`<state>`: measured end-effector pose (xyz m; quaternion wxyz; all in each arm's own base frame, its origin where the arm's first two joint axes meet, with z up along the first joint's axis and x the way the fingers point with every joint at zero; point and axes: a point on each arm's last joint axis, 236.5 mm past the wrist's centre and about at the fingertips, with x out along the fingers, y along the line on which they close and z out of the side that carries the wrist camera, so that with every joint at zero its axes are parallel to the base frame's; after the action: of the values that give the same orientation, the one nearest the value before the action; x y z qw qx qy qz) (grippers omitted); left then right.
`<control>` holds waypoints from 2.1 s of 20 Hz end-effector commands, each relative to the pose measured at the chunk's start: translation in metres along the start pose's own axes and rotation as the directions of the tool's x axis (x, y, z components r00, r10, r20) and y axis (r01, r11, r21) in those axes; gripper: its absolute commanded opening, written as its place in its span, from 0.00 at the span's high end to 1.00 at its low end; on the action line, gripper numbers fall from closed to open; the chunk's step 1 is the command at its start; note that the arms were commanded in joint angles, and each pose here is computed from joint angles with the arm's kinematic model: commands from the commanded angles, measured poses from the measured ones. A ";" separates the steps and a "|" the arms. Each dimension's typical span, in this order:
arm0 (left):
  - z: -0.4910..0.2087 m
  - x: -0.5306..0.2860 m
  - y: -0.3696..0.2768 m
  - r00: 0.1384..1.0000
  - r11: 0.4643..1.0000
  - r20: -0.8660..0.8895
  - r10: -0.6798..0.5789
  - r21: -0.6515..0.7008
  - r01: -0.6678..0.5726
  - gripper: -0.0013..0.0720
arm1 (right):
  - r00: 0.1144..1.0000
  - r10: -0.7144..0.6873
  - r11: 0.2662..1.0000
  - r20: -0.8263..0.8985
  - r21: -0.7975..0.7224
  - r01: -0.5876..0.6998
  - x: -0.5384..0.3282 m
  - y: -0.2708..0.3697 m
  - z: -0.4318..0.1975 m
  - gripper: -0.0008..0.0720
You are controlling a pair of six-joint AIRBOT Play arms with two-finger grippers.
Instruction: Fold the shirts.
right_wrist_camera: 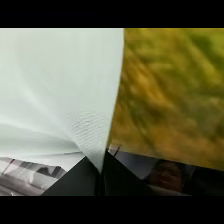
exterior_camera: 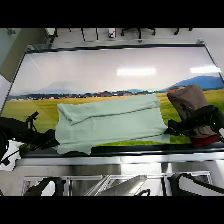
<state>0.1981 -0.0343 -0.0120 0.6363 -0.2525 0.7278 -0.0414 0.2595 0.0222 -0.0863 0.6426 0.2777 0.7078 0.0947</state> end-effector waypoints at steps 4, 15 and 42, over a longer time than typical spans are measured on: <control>0.069 -0.014 -0.019 0.982 0.997 0.174 -0.070 -0.009 0.072 0.96 | 0.952 0.103 0.995 0.287 -0.047 -0.093 -0.035 0.036 0.074 0.96; 0.219 0.006 -0.091 0.960 0.987 0.270 -0.079 0.155 0.038 0.96 | 0.912 0.105 0.978 0.397 -0.209 -0.021 -0.007 0.093 0.205 0.96; 0.241 -0.079 -0.243 0.910 0.907 0.353 -0.219 0.416 0.057 0.96 | 0.982 0.154 0.963 0.111 -0.240 -0.124 0.031 0.055 0.213 0.92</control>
<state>0.5125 -0.1307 0.1112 0.8062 -0.1793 0.5374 -0.1706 0.4820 0.0305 -0.1126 0.7188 0.2485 0.6194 0.1945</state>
